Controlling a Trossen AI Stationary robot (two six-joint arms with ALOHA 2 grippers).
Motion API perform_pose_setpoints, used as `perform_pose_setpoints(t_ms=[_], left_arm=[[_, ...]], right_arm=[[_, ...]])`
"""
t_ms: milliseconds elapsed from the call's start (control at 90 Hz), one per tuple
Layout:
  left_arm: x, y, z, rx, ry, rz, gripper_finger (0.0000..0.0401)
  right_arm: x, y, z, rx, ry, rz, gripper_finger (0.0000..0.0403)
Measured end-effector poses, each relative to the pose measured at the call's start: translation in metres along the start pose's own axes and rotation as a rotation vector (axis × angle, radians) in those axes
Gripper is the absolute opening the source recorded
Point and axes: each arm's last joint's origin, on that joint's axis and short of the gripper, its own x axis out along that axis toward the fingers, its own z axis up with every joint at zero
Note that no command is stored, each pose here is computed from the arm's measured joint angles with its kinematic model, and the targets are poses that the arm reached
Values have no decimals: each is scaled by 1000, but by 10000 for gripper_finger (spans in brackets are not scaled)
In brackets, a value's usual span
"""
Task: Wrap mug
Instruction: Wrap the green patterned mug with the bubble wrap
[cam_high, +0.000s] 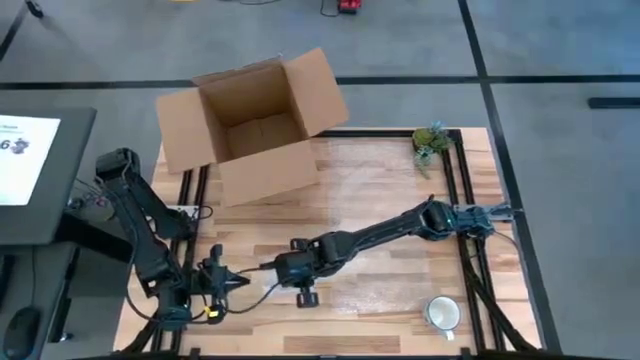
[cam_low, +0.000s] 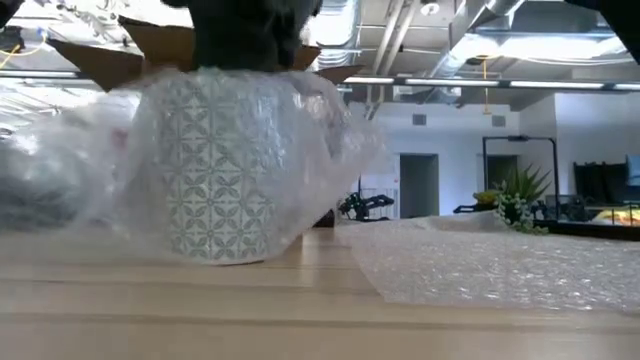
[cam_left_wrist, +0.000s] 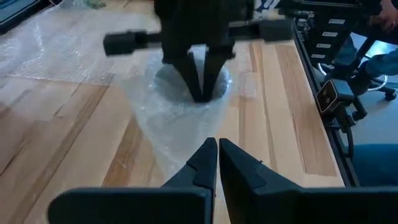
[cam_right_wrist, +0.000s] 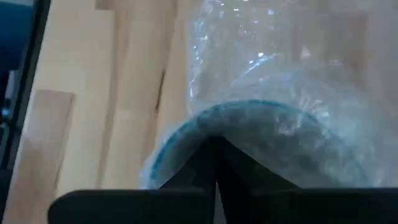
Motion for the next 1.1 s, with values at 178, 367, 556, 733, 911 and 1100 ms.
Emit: perform_pose_setpoints(t_ms=[178, 367, 556, 733, 911, 1100], left_arm=[[0, 0, 0, -2, 0, 2, 0], [0, 0, 0, -2, 0, 1, 0], [0, 0, 0, -3, 0, 0, 0], [0, 0, 0, -3, 0, 0, 0], [0, 0, 0, -1, 0, 1, 0], [0, 0, 0, 0, 2, 0, 0]], right_arm=[[8, -6, -8, 22, 46, -3, 0], [-12, -4, -1, 13, 36, 2, 0], [-56, 3, 10, 7, 39, 4, 0], [-80, 9, 15, -2, 32, 9, 0], [-89, 15, 35, -58, -160, 41, 0], [-59, 5, 27, -44, -73, 15, 0]])
